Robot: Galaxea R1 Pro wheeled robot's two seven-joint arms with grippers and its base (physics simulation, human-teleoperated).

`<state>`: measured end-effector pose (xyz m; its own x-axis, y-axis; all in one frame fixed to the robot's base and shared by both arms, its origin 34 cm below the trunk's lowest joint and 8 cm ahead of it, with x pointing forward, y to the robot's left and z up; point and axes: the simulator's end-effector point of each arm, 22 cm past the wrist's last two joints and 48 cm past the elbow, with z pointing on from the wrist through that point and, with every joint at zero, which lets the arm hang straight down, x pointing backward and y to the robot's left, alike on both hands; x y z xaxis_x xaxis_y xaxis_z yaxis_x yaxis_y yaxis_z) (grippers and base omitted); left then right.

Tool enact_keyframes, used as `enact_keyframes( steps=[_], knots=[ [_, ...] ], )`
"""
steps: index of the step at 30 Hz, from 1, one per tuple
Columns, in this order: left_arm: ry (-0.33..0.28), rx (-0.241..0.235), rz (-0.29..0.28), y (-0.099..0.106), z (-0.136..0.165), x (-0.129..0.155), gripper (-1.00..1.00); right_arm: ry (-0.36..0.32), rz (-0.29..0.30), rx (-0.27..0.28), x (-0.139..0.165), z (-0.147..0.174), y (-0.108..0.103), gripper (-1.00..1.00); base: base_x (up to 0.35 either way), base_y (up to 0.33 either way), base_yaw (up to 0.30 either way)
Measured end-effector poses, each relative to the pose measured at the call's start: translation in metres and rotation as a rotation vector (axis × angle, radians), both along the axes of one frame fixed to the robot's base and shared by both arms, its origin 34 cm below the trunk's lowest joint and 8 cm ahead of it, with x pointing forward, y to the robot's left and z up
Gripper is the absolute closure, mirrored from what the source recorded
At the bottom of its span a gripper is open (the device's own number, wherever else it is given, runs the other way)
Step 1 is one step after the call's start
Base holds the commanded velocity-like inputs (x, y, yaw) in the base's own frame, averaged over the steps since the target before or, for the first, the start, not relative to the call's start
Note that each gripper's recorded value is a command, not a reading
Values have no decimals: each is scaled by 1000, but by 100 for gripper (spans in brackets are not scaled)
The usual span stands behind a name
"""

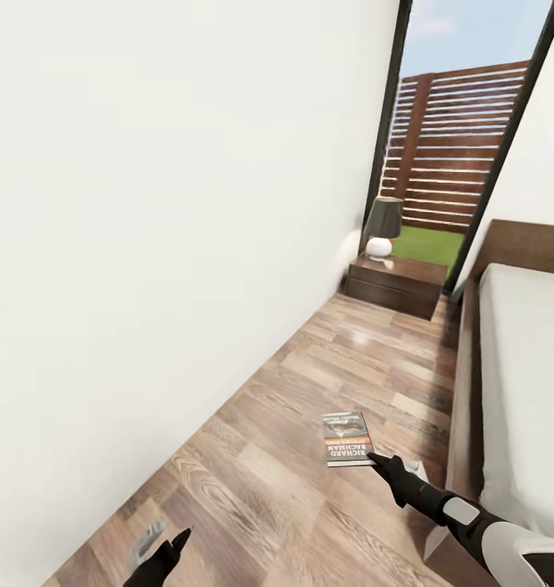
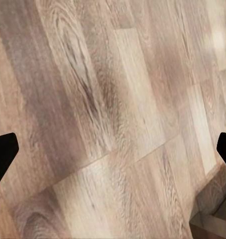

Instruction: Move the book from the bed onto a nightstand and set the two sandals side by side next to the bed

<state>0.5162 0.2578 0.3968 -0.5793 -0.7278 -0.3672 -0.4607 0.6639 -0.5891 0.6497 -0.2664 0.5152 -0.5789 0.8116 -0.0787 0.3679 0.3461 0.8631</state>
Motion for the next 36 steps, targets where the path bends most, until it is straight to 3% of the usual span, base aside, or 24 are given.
enact_keyframes(
  steps=[36],
  knots=[
    [0, 4, 1, 3, 0, 0, -100, 0, 0, 0, 0, 0, 0, 100, 216, 152, -255]
  ],
)
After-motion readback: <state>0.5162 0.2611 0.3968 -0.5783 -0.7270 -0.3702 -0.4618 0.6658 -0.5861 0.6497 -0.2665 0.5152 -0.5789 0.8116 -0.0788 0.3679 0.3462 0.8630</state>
